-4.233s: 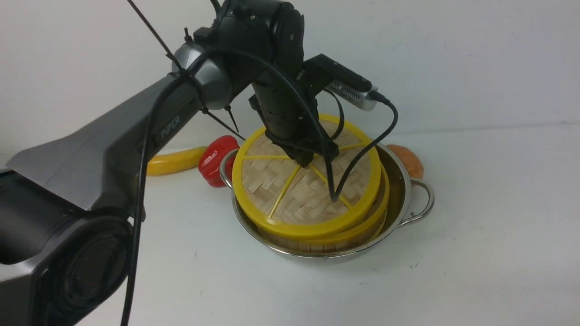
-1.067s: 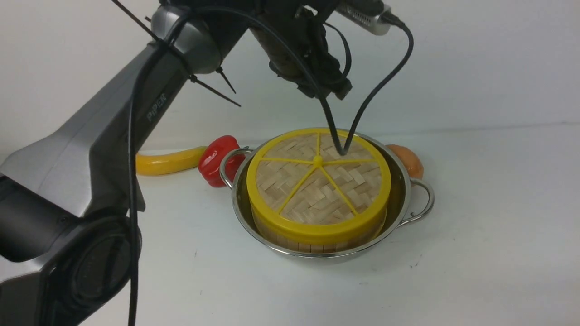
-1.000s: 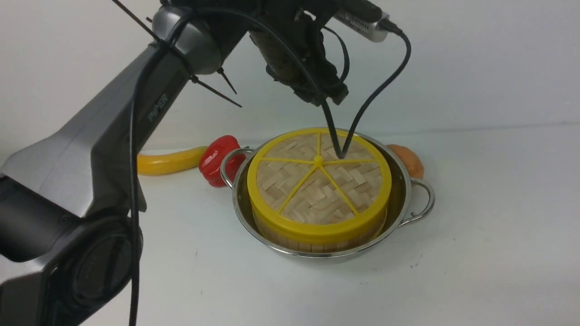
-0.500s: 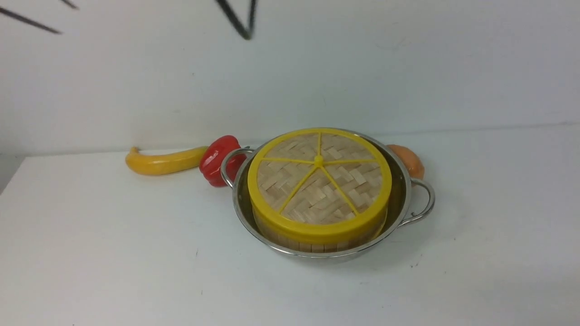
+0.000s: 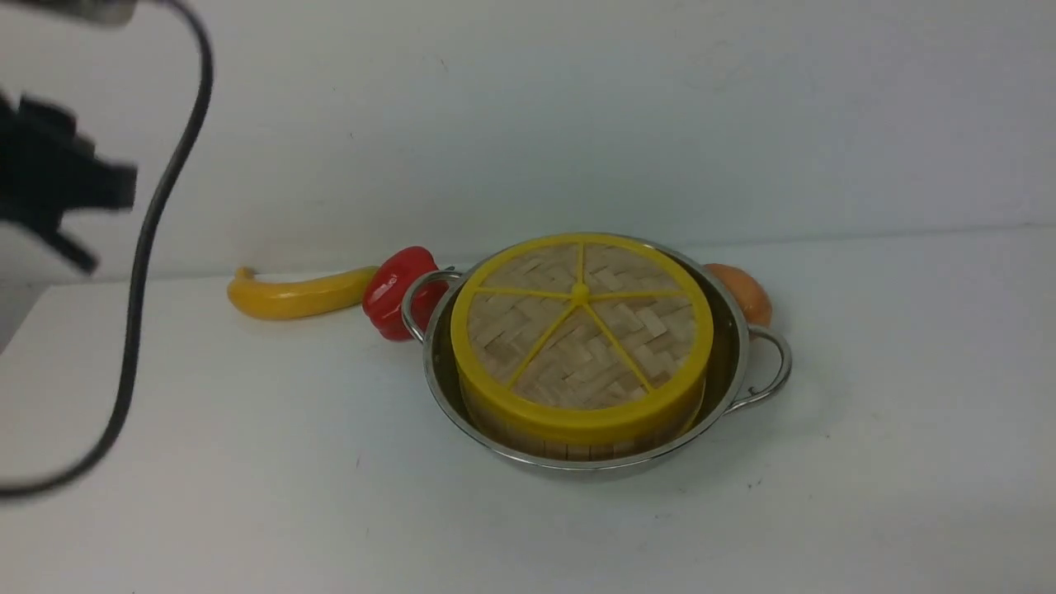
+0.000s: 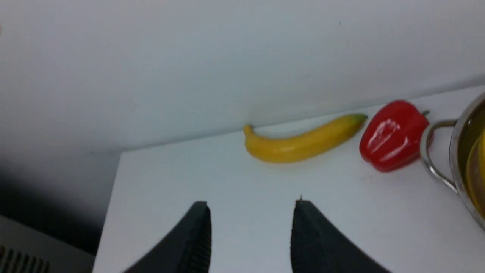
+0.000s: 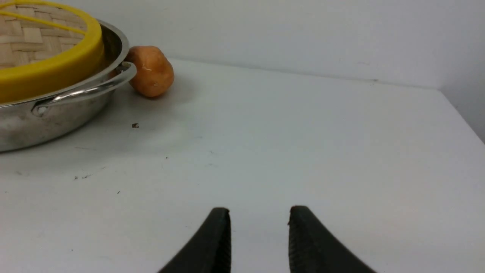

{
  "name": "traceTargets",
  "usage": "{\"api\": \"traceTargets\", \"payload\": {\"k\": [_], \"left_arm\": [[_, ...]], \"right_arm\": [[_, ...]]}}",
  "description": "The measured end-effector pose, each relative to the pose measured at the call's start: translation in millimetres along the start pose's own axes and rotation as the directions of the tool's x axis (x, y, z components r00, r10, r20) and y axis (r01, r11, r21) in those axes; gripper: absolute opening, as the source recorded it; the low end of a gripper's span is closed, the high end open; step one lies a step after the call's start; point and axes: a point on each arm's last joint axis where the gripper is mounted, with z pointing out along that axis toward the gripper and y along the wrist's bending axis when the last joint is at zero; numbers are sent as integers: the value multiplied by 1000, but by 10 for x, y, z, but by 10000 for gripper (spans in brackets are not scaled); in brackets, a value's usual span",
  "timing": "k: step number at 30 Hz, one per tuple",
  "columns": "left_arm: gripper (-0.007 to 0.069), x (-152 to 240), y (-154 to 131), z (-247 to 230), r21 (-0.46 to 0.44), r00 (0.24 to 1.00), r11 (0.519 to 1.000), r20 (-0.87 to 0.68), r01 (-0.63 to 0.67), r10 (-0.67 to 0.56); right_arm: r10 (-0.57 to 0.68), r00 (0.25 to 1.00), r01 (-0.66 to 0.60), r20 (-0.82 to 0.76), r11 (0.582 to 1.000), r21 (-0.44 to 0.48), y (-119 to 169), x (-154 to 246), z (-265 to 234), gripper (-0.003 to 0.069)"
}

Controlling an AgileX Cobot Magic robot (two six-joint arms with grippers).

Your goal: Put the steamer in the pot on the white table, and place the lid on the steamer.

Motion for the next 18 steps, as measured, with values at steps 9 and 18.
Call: {"api": "traceTargets", "payload": {"k": [9, 18], "left_arm": [[281, 1241, 6, -471, -50, 978, 984, 131, 169, -161], [281, 1930, -124, -659, -78, 960, 980, 227, 185, -164]], "right_arm": [[0, 1000, 0, 0, 1000, 0, 0, 0, 0, 221], [0, 1000, 0, 0, 1000, 0, 0, 0, 0, 227]]}}
